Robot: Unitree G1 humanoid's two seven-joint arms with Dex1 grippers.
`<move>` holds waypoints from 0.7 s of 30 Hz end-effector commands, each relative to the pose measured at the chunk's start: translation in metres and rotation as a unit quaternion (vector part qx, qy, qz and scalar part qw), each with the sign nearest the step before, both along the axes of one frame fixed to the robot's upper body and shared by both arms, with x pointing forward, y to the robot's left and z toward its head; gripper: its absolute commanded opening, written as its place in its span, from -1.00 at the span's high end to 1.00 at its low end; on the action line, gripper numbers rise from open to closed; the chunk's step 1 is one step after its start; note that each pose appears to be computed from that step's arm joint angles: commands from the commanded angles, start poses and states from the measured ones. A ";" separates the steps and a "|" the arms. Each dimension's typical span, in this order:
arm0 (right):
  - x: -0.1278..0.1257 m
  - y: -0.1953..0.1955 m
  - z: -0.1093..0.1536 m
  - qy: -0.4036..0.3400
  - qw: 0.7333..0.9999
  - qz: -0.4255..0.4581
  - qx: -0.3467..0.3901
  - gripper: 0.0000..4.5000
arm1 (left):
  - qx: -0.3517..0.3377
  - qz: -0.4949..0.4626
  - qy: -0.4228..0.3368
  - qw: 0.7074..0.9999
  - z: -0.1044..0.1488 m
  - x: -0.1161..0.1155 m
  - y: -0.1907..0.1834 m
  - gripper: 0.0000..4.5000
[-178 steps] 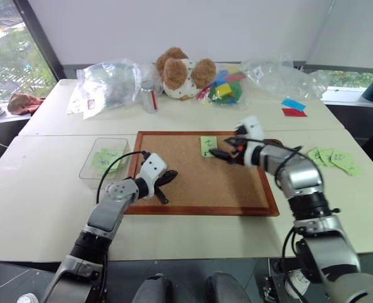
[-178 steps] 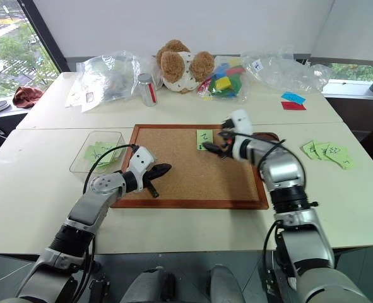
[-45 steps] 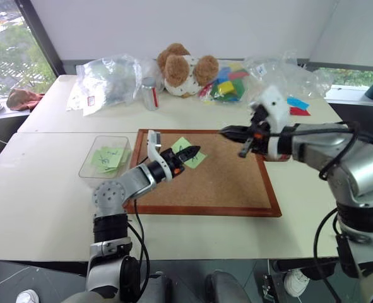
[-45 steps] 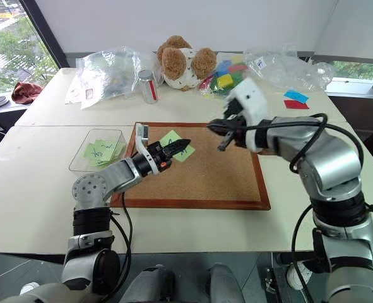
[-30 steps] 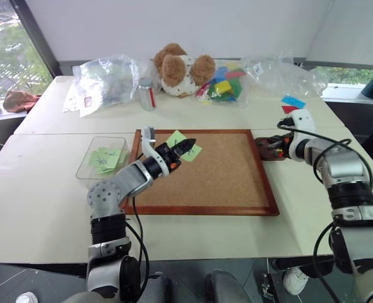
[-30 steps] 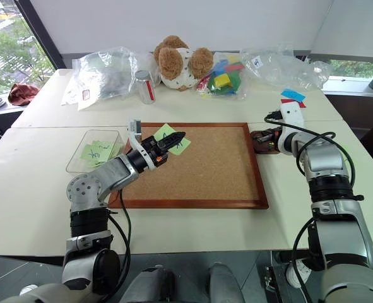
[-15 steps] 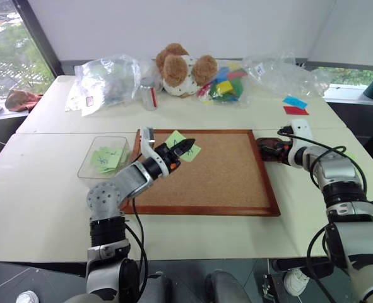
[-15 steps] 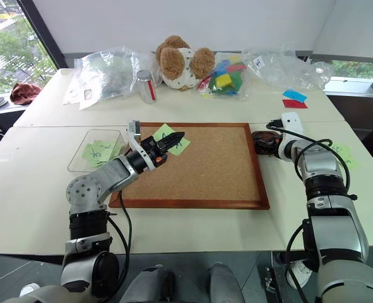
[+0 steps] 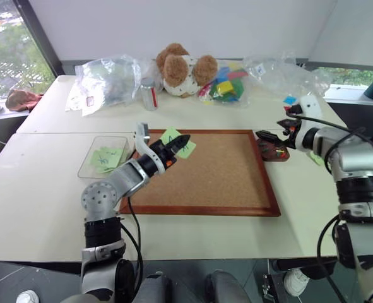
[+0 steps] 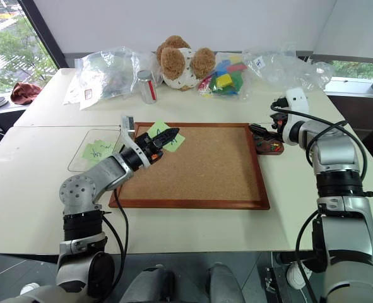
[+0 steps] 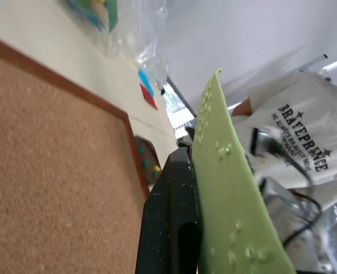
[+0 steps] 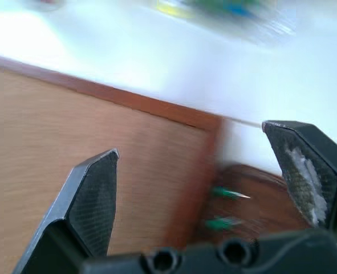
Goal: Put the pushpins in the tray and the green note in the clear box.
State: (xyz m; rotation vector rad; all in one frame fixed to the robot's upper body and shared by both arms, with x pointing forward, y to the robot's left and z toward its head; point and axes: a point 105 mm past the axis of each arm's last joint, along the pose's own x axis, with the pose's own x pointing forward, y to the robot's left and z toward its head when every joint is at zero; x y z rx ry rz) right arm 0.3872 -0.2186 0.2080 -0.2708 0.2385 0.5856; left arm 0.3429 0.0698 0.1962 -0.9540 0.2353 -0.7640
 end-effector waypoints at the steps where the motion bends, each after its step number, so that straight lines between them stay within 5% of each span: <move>1: -0.033 0.040 0.025 -0.027 0.991 0.133 -0.004 -0.96 | -0.018 0.041 -0.047 0.998 0.032 -0.006 0.016 1.00; 4: -0.067 0.077 0.032 -0.026 0.969 0.247 0.005 -0.96 | -0.022 0.114 -0.059 0.991 0.049 -0.007 0.045 1.00; 10: -0.090 0.103 0.028 -0.016 0.947 0.322 -0.002 -0.96 | 0.025 0.220 -0.078 0.972 0.067 -0.006 0.096 1.00; 14: -0.087 0.110 0.026 -0.020 0.946 0.325 0.001 -0.96 | 0.158 0.299 -0.067 0.939 0.062 0.006 0.148 1.00; 21: -0.086 0.113 0.021 -0.025 0.947 0.320 -0.006 -0.96 | 0.290 0.281 -0.042 0.914 0.026 0.022 0.175 1.00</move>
